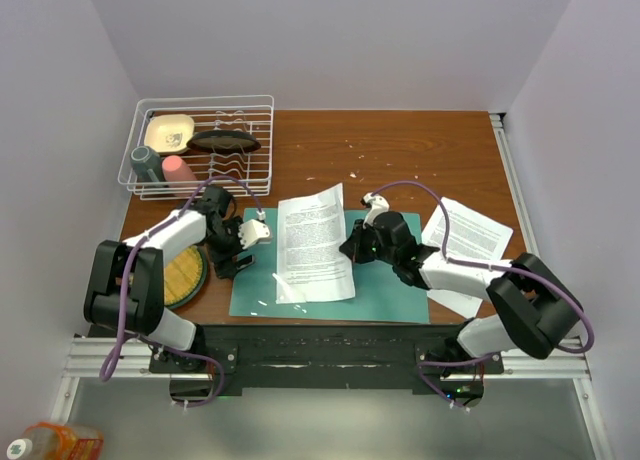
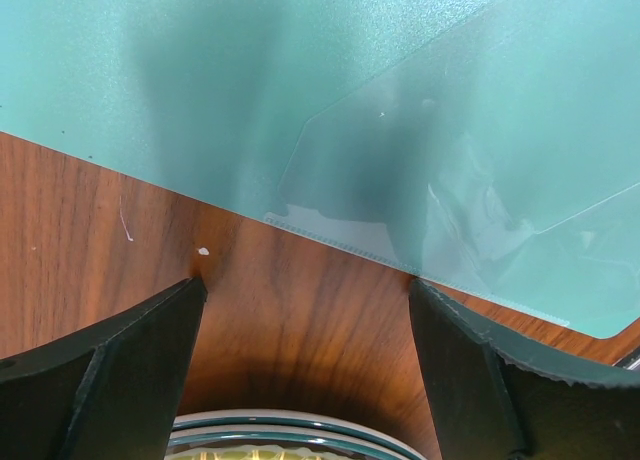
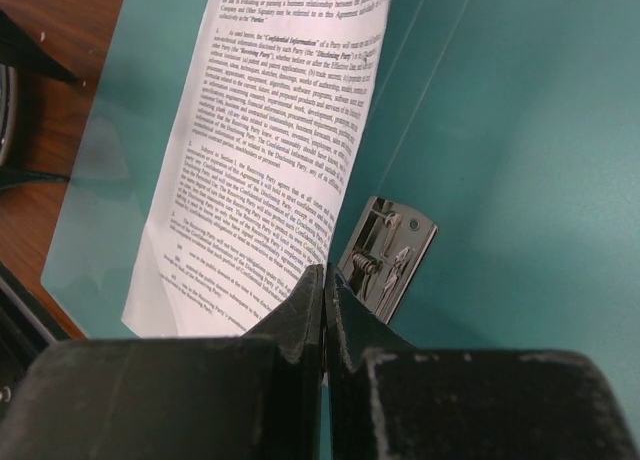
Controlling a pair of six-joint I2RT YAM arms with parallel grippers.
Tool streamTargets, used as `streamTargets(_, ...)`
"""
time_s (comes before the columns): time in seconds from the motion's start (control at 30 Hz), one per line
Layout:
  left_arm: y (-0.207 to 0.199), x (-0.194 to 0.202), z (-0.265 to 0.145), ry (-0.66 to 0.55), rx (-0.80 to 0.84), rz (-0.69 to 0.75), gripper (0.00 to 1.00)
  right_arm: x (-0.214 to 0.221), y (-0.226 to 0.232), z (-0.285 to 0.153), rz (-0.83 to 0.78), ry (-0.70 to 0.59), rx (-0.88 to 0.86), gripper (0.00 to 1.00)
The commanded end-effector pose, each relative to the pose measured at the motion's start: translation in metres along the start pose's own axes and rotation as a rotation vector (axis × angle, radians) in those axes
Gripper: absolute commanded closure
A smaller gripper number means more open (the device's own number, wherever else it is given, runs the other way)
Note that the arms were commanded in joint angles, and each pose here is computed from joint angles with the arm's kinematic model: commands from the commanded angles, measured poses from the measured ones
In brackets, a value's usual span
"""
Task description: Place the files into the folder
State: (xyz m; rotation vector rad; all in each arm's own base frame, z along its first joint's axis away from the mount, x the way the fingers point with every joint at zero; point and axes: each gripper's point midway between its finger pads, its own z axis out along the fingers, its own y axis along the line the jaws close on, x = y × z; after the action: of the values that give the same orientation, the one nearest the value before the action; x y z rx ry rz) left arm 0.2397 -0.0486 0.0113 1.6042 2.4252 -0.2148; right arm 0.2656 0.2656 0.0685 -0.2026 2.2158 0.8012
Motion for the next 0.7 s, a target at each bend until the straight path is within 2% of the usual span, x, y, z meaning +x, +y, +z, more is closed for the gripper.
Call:
streamTargets(0.0,-0.009,0.006,0.009,0.005,0.028,0.002,0.11,-0.015,0.023,0.004,-0.031,-0.033,-0.077,1.0)
streamTargets(0.5,-0.013,0.007,0.01,0.005,0.036,-0.014,0.14,0.013,0.049,0.019,0.038,-0.036,-0.075,1.0)
streamTargets(0.67,-0.014,0.007,0.011,0.004,0.042,-0.019,0.14,0.007,0.045,0.02,0.114,-0.103,0.002,1.0)
